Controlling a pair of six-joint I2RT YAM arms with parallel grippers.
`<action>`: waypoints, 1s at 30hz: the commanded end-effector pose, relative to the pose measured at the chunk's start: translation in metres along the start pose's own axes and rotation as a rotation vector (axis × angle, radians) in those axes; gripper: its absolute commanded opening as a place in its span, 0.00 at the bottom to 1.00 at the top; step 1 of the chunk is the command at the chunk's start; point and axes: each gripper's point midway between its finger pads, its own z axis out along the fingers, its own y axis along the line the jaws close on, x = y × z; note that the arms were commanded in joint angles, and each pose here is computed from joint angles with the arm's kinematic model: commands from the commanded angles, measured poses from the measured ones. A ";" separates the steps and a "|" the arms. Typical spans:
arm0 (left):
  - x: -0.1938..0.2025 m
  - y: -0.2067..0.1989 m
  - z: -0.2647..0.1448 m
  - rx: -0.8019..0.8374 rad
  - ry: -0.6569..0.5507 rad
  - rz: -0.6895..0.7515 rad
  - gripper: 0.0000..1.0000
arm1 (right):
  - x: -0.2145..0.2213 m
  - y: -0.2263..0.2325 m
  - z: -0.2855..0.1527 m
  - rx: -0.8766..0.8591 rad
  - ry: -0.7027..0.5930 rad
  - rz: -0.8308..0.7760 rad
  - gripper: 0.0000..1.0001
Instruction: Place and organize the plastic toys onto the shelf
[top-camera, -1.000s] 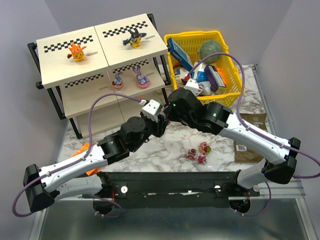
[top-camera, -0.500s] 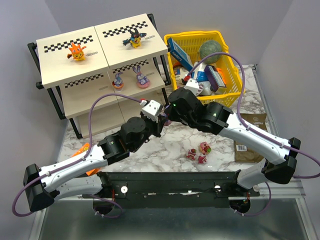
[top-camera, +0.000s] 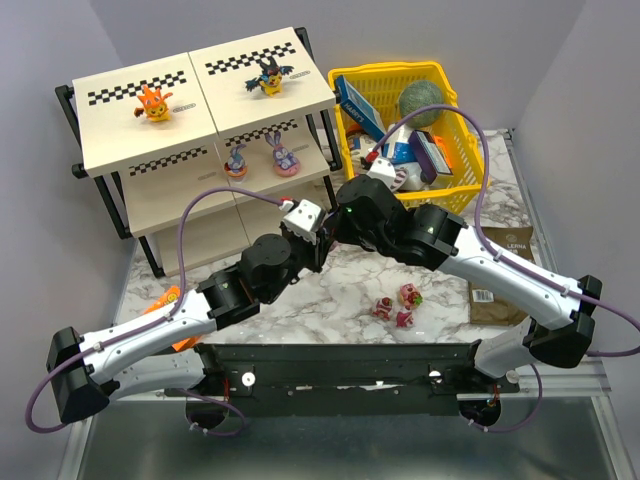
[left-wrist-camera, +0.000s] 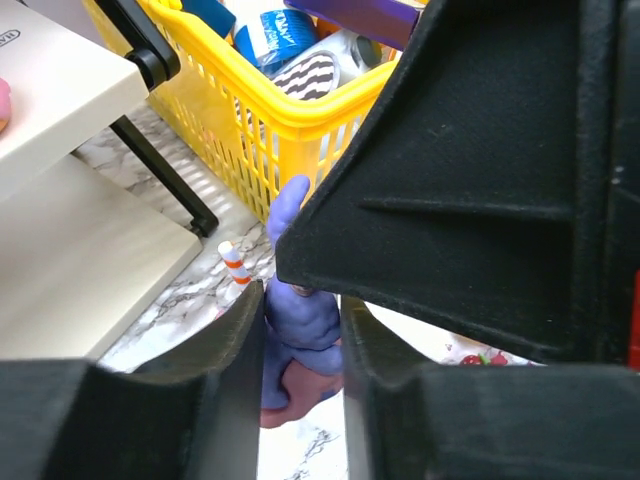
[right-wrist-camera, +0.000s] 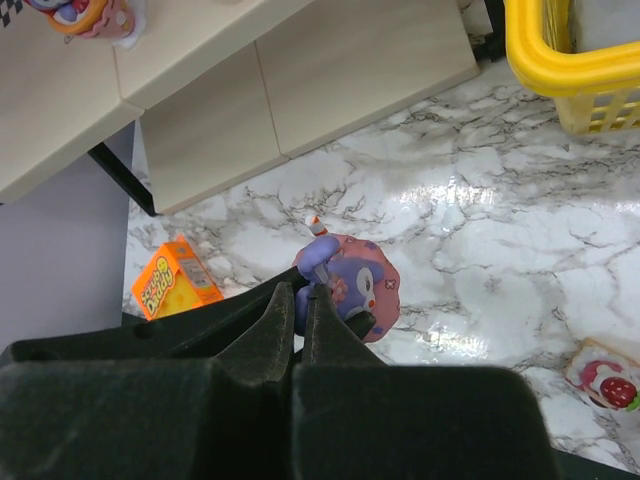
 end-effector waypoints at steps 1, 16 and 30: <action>-0.002 0.001 0.003 -0.012 -0.021 0.000 0.19 | -0.013 0.021 -0.015 -0.089 -0.021 0.058 0.01; 0.001 -0.020 -0.020 0.173 -0.015 0.066 0.00 | -0.030 0.023 -0.034 -0.161 -0.088 0.058 0.60; -0.031 -0.006 -0.091 0.397 0.078 0.205 0.00 | -0.058 0.038 -0.066 -0.363 -0.240 -0.139 0.83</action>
